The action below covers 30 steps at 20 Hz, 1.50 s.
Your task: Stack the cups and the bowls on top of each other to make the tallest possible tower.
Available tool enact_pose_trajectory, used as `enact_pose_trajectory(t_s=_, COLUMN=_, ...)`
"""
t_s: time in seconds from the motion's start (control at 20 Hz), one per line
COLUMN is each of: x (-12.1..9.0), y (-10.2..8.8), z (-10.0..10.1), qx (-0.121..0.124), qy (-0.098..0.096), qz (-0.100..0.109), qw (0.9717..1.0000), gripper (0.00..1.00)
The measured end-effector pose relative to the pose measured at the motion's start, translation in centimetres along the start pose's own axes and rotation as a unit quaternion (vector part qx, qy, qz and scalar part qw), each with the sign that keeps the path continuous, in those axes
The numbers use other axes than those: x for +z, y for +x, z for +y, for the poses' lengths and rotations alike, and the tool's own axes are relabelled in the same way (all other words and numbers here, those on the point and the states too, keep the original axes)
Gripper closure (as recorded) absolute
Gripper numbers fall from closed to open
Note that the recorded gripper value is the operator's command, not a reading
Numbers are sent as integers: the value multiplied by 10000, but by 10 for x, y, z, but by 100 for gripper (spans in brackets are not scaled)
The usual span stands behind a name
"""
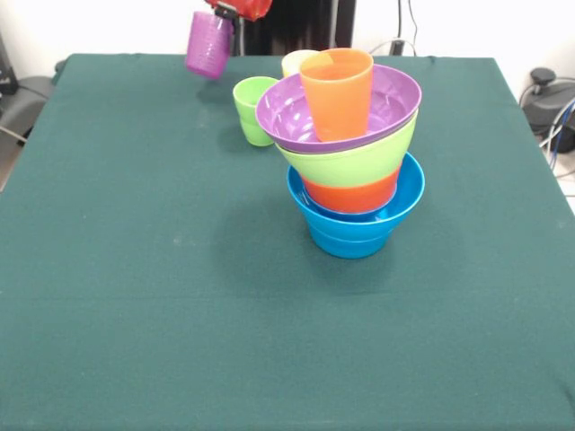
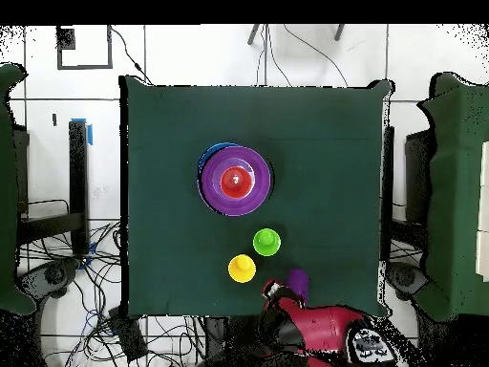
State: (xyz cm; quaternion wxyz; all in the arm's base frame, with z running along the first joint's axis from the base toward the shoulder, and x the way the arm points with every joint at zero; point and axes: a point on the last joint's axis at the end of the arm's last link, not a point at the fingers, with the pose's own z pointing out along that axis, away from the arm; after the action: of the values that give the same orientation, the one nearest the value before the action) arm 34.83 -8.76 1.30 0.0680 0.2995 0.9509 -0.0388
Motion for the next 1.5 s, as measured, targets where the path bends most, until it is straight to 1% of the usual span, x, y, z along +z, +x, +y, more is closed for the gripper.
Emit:
enact_pose_trajectory(t_s=0.05, x=-4, y=-7, z=3, qx=-9, qy=-25, qz=-75, qw=10000, gripper=100)
enact_pose_trajectory(t_s=0.2, x=-9, y=-14, z=7, qx=-21, qy=-45, qz=-152, qw=9999, gripper=100)
enact_pose_trajectory(t_s=0.45, x=-21, y=-33, z=16, qx=23, qy=-141, qz=-274, qw=9995, gripper=100)
enact_pose_trajectory(t_s=0.7, x=-38, y=-52, z=21, qx=116, qy=-152, qz=-268, qw=9995, gripper=100)
enact_pose_trajectory(t_s=0.9, x=-55, y=-66, z=25, qx=168, qy=-105, qz=-261, qw=9995, gripper=100)
enact_pose_trajectory(t_s=1.0, x=-60, y=-70, z=26, qx=176, qy=-95, qz=-266, qw=9994, gripper=100)
enact_pose_trajectory(t_s=1.05, x=-68, y=-76, z=30, qx=185, qy=-90, qz=-277, qw=9994, gripper=100)
enact_pose_trajectory(t_s=1.15, x=-72, y=-79, z=32, qx=195, qy=-97, qz=-286, qw=9994, gripper=100)
enact_pose_trajectory(t_s=1.25, x=-83, y=-86, z=39, qx=249, qy=-116, qz=-290, qw=9992, gripper=100)
enact_pose_trajectory(t_s=1.5, x=-99, y=-94, z=52, qx=313, qy=-149, qz=-289, qw=9990, gripper=100)
